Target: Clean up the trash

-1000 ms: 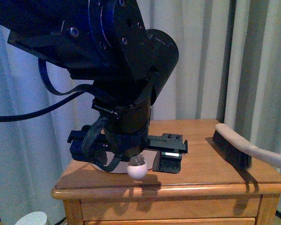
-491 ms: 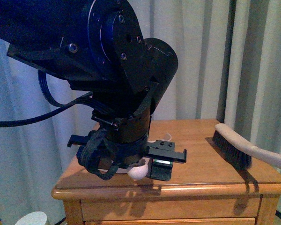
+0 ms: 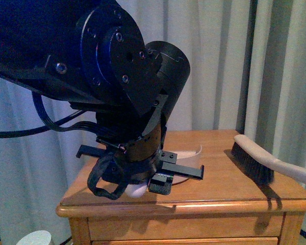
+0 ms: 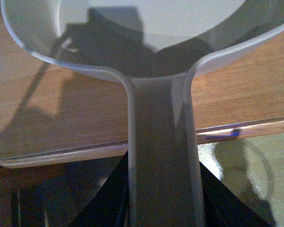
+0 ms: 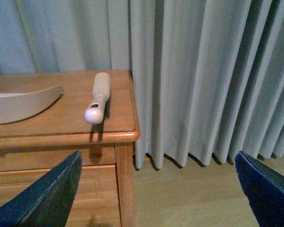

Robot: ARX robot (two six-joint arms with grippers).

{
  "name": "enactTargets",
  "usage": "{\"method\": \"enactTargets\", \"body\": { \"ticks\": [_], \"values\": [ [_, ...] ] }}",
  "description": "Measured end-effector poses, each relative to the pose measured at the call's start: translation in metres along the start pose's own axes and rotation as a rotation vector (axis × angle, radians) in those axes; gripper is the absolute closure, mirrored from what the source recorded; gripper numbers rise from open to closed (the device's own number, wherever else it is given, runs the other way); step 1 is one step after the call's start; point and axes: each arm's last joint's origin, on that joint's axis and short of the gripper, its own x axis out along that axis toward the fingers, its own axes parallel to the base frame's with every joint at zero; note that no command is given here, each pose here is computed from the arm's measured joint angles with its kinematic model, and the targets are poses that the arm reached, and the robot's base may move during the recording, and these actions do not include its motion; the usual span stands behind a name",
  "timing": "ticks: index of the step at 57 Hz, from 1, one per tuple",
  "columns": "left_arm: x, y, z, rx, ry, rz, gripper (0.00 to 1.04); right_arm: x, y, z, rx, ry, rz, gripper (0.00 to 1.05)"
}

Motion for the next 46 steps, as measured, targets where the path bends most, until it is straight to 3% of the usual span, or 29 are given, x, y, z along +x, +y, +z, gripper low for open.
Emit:
{"method": "enactTargets", "body": {
  "ticks": [14, 28, 36, 46],
  "values": [
    [-0.028, 0.008, 0.011, 0.072, -0.233, 0.008, 0.77, 0.0, 0.0, 0.0, 0.0, 0.0, 0.0, 0.07],
    [-0.11, 0.037, 0.012, 0.156, -0.669, 0.02, 0.77, 0.0, 0.0, 0.0, 0.0, 0.0, 0.0, 0.07],
    [-0.172, 0.079, -0.024, 0.126, -0.878, 0.023, 0.77, 0.0, 0.0, 0.0, 0.0, 0.0, 0.0, 0.07],
    [-0.21, 0.117, -0.079, 0.104, -1.004, -0.009, 0.77, 0.0, 0.0, 0.0, 0.0, 0.0, 0.0, 0.07]
  ]
}}
